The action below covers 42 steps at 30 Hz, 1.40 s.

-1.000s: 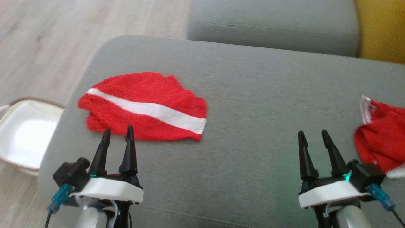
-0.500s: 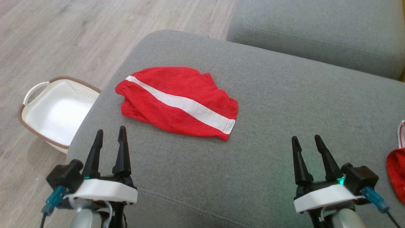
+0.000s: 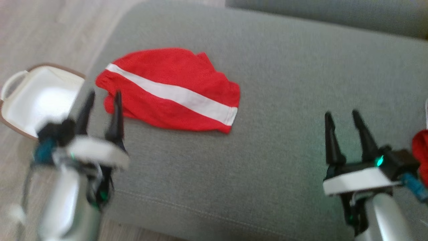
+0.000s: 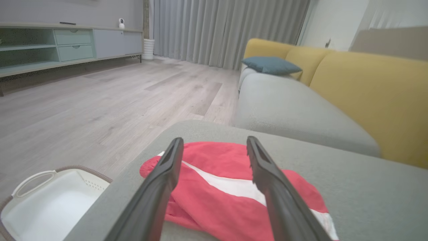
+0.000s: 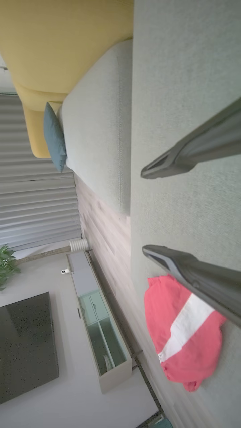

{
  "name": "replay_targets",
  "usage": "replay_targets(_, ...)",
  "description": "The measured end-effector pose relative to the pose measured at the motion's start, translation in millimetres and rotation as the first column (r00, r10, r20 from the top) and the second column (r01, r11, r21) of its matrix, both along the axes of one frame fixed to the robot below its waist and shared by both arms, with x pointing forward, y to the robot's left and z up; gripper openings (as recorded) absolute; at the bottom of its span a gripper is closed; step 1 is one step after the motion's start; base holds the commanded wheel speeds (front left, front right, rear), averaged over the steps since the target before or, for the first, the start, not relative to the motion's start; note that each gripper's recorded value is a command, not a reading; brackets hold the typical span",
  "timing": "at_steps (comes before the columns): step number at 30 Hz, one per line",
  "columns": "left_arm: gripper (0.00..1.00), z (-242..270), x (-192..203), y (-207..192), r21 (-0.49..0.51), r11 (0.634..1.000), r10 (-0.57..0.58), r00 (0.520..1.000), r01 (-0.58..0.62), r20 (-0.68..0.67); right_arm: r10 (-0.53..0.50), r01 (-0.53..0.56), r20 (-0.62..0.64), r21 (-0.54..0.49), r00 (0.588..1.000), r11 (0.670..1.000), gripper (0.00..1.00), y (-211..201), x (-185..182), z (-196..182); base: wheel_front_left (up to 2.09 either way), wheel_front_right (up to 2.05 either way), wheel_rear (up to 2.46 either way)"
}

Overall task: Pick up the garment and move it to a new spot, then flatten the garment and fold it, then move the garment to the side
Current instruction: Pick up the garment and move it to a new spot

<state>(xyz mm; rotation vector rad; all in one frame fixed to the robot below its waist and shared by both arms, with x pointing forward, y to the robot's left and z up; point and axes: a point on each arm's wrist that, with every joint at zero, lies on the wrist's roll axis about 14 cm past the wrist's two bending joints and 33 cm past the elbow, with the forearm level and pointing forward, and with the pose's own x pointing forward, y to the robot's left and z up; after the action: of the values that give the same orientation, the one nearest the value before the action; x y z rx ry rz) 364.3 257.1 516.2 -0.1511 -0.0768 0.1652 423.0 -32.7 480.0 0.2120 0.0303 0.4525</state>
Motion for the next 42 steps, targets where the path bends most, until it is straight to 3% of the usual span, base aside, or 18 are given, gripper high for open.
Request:
replay_targets(5,1.00,-9.2,64.2,8.7,0.077,0.992,-0.084,0.984,0.097,-0.158,-0.057,0.057,0.031,-0.022,0.998,0.998,1.00,-17.6,28.7,4.4,0.00,0.00,0.00)
replay_targets(8,1.00,-30.5,97.4,9.9,0.041,0.990,-0.116,0.951,0.133,-0.287,-0.089,0.091,0.052,-0.027,0.995,0.996,1.00,-28.1,43.5,5.9,0.00,0.00,0.00)
replay_targets(12,1.00,-76.7,121.9,11.0,0.054,0.977,-0.151,0.845,0.207,-0.513,-0.113,0.116,0.057,-0.046,0.992,0.992,1.00,-37.2,58.4,0.6,0.00,0.00,0.00)
replay_targets(20,1.00,-163.7,123.8,-7.5,-0.073,0.956,-0.227,0.555,0.286,-0.800,-0.176,0.178,0.037,-0.066,0.984,0.982,1.00,-62.8,70.3,-15.9,0.00,0.00,0.00)
replay_targets(26,1.00,-175.7,141.8,-1.3,-0.077,0.948,-0.221,0.464,0.309,-0.858,-0.208,0.209,0.022,-0.087,0.978,0.974,1.00,-76.5,72.4,-27.4,0.00,0.00,0.00)
replay_targets(27,0.66,-177.7,142.5,-1.9,-0.084,0.947,-0.225,0.451,0.311,-0.864,-0.211,0.212,0.021,-0.089,0.977,0.973,1.00,-78.1,72.5,-28.4,0.00,0.00,0.00)
replay_targets(28,0.00,-178.6,144.2,-2.4,-0.097,0.946,-0.233,0.439,0.311,-0.868,-0.219,0.221,0.022,-0.092,0.975,0.971,1.00,-81.3,72.7,-28.6,0.00,0.00,0.00)
replay_targets(33,0.00,-169.1,148.7,-1.0,-0.079,0.950,-0.234,0.520,0.302,-0.821,-0.230,0.234,0.049,-0.089,0.972,0.968,1.00,-85.3,72.6,-17.7,0.00,0.00,0.00)
replay_targets(38,0.00,-140.0,158.0,-10.6,-0.067,0.952,-0.258,0.665,0.299,-0.701,-0.237,0.243,0.077,-0.073,0.968,0.967,1.00,-87.2,67.7,-2.6,0.00,0.00,0.00)
replay_targets(39,0.00,-120.7,163.6,-16.0,-0.063,0.951,-0.271,0.717,0.303,-0.642,-0.239,0.245,0.086,-0.064,0.967,0.967,1.00,-87.8,64.4,4.7,0.00,0.00,0.00)
replay_targets(42,0.00,-89.9,169.3,-25.4,-0.057,0.947,-0.294,0.778,0.317,-0.555,-0.244,0.250,0.106,-0.049,0.964,0.967,1.00,-89.0,58.0,16.9,0.00,0.00,0.00)
